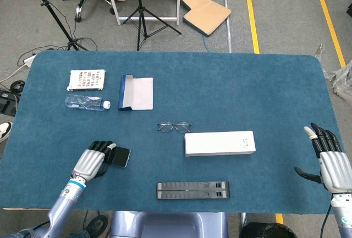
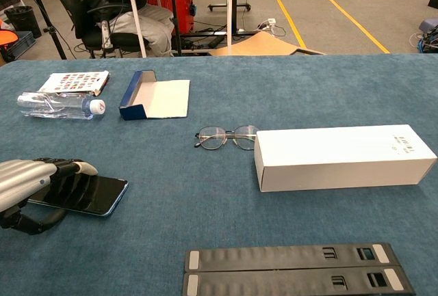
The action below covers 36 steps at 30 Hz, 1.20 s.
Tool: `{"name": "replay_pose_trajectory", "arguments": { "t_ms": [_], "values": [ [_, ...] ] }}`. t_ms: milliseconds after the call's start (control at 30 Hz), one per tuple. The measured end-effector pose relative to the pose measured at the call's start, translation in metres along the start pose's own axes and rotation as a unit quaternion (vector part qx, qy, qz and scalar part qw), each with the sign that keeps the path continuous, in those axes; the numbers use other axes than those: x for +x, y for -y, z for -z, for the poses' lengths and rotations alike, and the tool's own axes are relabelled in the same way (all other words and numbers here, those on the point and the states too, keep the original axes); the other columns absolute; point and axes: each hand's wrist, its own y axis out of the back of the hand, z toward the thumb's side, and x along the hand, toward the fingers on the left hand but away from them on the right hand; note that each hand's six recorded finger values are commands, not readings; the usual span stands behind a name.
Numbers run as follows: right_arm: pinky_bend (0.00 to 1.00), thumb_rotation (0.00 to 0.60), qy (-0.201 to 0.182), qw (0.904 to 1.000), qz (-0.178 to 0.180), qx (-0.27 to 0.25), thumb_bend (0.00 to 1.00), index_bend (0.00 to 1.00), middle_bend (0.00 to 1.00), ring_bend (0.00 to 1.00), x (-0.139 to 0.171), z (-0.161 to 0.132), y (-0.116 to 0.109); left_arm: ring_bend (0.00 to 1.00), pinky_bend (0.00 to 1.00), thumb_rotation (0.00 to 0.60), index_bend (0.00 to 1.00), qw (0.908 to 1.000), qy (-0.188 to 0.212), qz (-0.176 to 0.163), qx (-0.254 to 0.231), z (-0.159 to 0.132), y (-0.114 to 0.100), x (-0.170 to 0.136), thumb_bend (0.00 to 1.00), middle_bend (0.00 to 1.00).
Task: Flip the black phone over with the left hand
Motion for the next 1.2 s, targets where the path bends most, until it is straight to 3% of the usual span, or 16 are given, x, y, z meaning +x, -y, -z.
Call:
{"name": "replay_pose_trajectory", "arguments": {
  "t_ms": [133,400,733,833,1033,1200],
  "values": [
    [0.00,0.600,-0.001,1.0000,-0.001,0.000,0.00,0.05,0.00,0.00,0.000,-0.001,0.001,0.25,0.15,0.600,0.20,0.9999,0.004,0.016,-0.003,-0.005,-0.008,-0.009,0.78,0.22],
    [0.00,0.600,0.000,1.0000,-0.008,0.002,0.00,0.06,0.00,0.00,0.000,-0.001,0.003,0.25,0.15,0.600,0.20,0.9972,0.003,0.065,-0.037,-0.012,-0.028,-0.017,0.79,0.22],
    [0.00,0.600,0.004,0.9998,-0.016,0.006,0.00,0.07,0.00,0.00,-0.002,0.001,0.008,0.25,0.15,0.600,0.20,0.9896,-0.015,0.110,-0.091,-0.008,-0.057,0.021,0.85,0.23],
    [0.00,0.600,0.005,0.9998,-0.018,0.007,0.00,0.07,0.00,0.00,-0.002,0.001,0.009,0.25,0.15,0.600,0.20,0.9896,-0.021,0.105,-0.096,-0.006,-0.068,0.035,0.88,0.23],
    [0.00,0.600,0.008,0.9997,-0.022,0.008,0.00,0.07,0.00,0.00,-0.004,0.002,0.012,0.24,0.15,0.600,0.20,0.9936,-0.035,0.061,-0.088,0.002,-0.088,0.059,0.87,0.23],
    [0.00,0.600,0.010,0.9996,-0.025,0.007,0.00,0.07,0.00,0.00,-0.005,0.003,0.014,0.15,0.13,0.600,0.20,0.9953,-0.040,0.039,-0.079,0.005,-0.093,0.068,0.83,0.16]
  ]
}}
